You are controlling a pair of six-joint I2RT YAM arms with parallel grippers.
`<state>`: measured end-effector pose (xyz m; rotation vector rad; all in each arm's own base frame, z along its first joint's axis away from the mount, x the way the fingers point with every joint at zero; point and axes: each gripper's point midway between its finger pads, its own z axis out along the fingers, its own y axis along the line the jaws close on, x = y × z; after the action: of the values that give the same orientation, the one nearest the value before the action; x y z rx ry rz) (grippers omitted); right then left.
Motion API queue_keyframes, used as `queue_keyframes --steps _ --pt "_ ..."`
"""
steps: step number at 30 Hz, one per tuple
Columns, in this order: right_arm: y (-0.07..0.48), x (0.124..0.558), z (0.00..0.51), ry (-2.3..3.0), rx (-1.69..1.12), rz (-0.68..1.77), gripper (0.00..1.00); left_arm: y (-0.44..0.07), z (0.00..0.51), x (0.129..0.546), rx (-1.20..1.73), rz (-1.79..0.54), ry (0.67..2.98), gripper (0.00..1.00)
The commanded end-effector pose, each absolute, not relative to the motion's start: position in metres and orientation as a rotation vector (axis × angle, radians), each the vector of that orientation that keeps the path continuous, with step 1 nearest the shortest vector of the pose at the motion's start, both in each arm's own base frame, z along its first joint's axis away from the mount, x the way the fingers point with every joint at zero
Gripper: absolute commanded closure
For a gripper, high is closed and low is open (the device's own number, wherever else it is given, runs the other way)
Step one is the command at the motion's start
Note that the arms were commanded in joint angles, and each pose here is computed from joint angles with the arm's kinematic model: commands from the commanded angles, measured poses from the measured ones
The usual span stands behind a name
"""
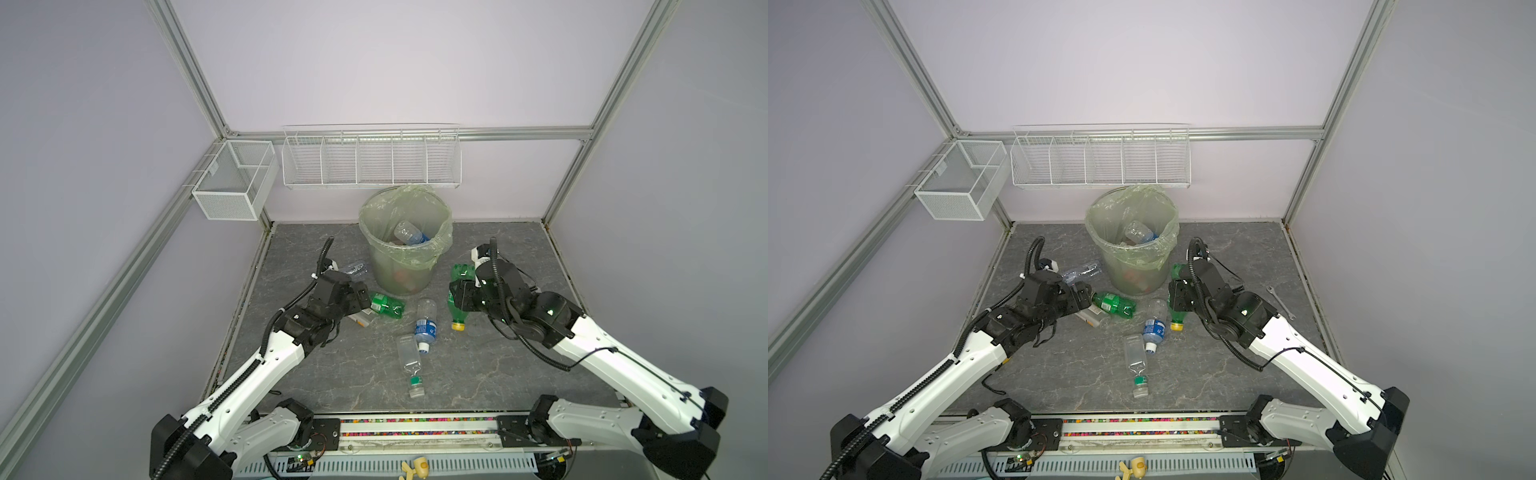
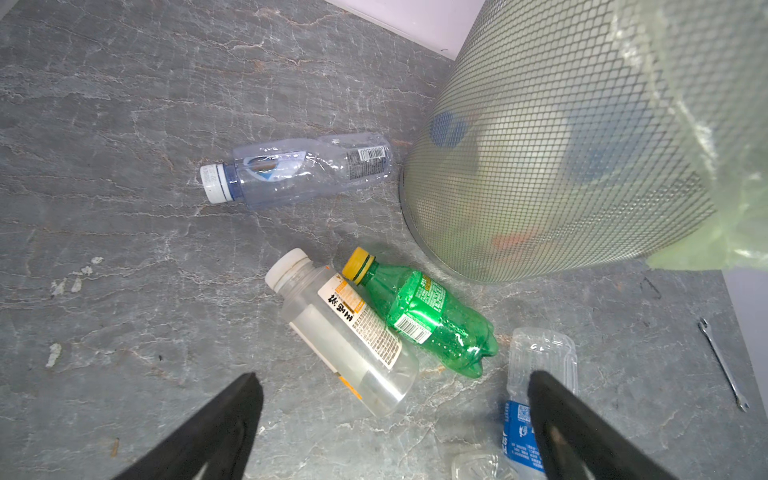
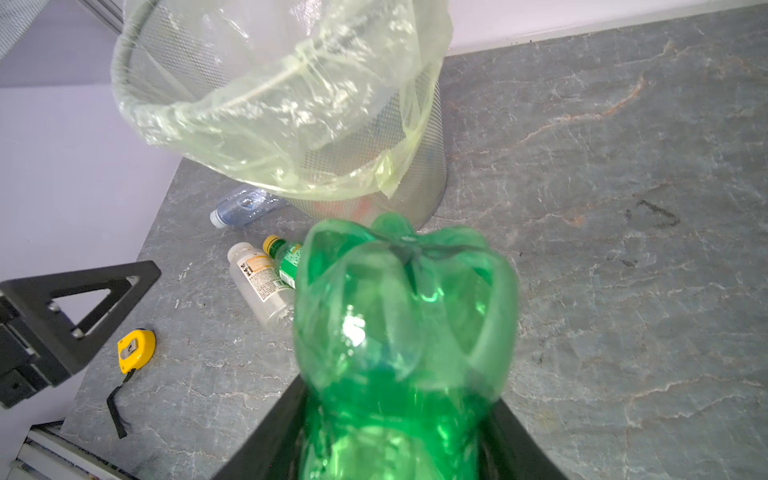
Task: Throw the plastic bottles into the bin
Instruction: 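Lift the green soda bottle with the right gripper toward the bin, then carry the green soda bottle over the bin and open the right gripper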
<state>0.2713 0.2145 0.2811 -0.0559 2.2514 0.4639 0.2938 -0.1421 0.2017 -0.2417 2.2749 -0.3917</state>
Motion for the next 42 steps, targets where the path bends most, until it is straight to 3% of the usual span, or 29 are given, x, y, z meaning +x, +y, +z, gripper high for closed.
queue_keyframes --steps 1,20,33,42 --pt "0.228 0.283 0.307 2.181 -0.103 0.516 0.44 -0.135 0.191 0.291 -0.272 -0.351 2.297 0.01" --pt "0.254 0.313 0.370 2.035 -0.155 0.591 0.44 -0.131 0.193 0.291 -0.271 -0.338 2.287 0.01" --pt "0.208 0.280 0.354 2.032 -0.058 0.574 0.44 -0.125 0.198 0.296 -0.283 -0.320 2.233 0.01" --pt "0.217 0.287 0.365 2.005 -0.079 0.587 0.43 -0.127 0.189 0.297 -0.289 -0.310 2.261 0.01"
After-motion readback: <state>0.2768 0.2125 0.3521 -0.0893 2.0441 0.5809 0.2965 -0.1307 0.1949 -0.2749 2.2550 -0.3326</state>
